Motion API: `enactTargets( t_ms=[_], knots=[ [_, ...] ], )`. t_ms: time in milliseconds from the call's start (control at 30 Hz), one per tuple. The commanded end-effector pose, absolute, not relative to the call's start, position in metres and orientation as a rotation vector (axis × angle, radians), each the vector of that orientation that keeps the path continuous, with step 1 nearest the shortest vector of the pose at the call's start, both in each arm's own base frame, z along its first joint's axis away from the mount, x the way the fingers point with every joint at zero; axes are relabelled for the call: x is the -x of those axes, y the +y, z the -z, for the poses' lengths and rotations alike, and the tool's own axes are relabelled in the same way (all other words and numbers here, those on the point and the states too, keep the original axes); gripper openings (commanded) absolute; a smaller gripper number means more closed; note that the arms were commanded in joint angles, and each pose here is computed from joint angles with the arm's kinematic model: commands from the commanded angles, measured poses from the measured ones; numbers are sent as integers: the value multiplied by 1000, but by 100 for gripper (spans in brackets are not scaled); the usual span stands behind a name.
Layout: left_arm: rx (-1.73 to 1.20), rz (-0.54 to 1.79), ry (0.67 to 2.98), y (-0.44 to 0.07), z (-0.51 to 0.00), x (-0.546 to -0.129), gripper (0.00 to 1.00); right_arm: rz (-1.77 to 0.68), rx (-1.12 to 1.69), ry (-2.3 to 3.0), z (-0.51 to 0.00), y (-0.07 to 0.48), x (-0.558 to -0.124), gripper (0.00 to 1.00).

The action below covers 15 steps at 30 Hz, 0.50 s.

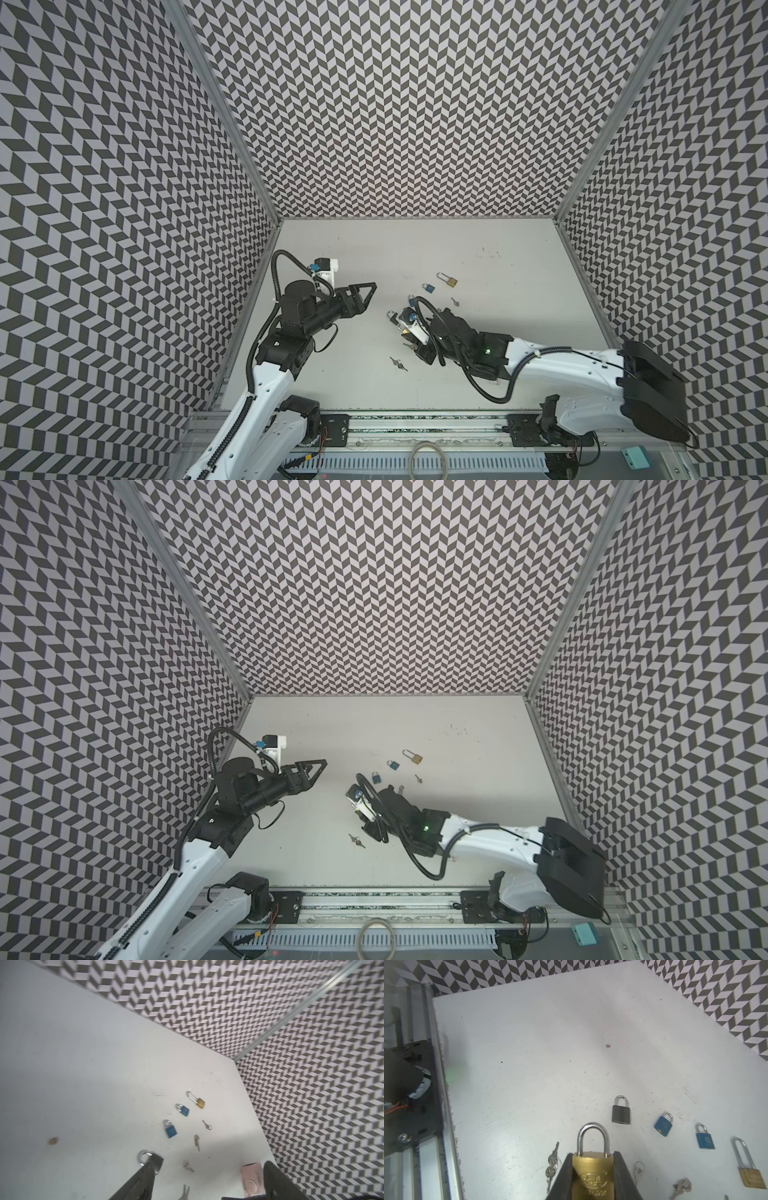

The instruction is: Lock with the key

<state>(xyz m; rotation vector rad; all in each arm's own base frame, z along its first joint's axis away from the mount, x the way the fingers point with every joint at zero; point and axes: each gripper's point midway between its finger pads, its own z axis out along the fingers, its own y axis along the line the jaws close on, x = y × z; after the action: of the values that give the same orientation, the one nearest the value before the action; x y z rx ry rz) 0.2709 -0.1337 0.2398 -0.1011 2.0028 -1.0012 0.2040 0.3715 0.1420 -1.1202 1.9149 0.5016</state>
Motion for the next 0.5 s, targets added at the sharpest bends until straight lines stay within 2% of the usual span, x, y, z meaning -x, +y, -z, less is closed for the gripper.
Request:
enactTargets(
  t_ms=[0,300,467],
  knots=[
    [215,970,2046,-112,-217,-266,83,-614,1060,1996,-139,398,-205,0],
    [369,823,2039,-66,-198,-271,84,-514,1034,2235,-81,422,-226,0],
    [450,722,2014,-49,-199,-272,89,-442,1034,2312,-62,425,-233,0]
  ],
)
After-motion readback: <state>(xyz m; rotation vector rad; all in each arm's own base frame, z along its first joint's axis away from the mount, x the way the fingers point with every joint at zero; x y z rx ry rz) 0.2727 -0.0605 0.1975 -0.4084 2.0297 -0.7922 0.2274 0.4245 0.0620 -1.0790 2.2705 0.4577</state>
